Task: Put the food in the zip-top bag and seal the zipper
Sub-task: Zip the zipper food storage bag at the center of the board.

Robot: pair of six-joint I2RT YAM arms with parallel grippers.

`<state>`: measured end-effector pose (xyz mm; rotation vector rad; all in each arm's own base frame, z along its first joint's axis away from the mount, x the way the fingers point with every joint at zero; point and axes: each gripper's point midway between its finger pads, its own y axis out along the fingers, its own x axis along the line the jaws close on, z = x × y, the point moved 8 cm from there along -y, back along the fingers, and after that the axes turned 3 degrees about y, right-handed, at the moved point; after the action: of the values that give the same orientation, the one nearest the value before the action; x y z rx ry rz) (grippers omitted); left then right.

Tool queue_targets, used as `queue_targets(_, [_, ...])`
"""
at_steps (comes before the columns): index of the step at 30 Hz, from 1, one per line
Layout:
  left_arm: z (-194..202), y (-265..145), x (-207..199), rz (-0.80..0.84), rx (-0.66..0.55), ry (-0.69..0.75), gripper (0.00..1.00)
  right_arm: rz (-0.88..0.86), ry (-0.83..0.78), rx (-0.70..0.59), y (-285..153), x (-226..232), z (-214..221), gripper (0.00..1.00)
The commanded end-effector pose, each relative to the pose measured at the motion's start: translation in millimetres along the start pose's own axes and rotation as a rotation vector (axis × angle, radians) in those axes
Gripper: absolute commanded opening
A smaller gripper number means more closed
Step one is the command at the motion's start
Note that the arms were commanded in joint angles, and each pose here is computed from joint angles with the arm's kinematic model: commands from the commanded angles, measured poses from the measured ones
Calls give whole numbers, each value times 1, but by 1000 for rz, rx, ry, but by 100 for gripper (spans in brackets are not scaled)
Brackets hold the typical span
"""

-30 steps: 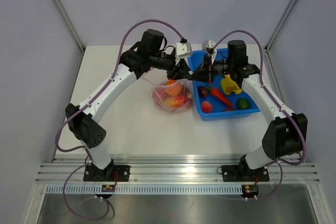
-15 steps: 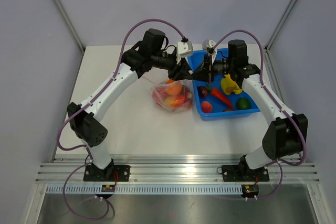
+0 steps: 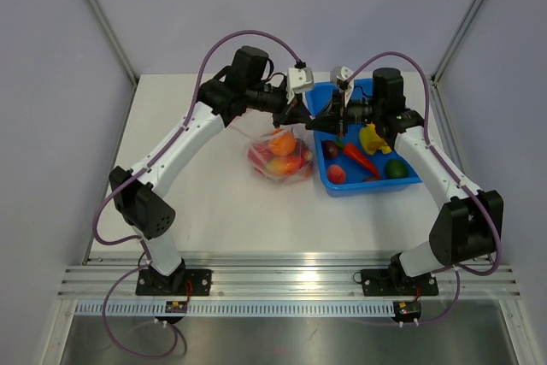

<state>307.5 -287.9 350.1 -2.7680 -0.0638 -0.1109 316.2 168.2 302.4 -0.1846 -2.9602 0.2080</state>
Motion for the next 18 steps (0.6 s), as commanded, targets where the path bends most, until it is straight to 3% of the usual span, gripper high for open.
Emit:
queue_targets(1, [7,-6,-8,8,61,-11,0,66,-173,-82,-6,6,-35,0])
queue_targets(18, [39,-51,4,-96,103,-125,0,239,-167,-162,-17,-12,-36,0])
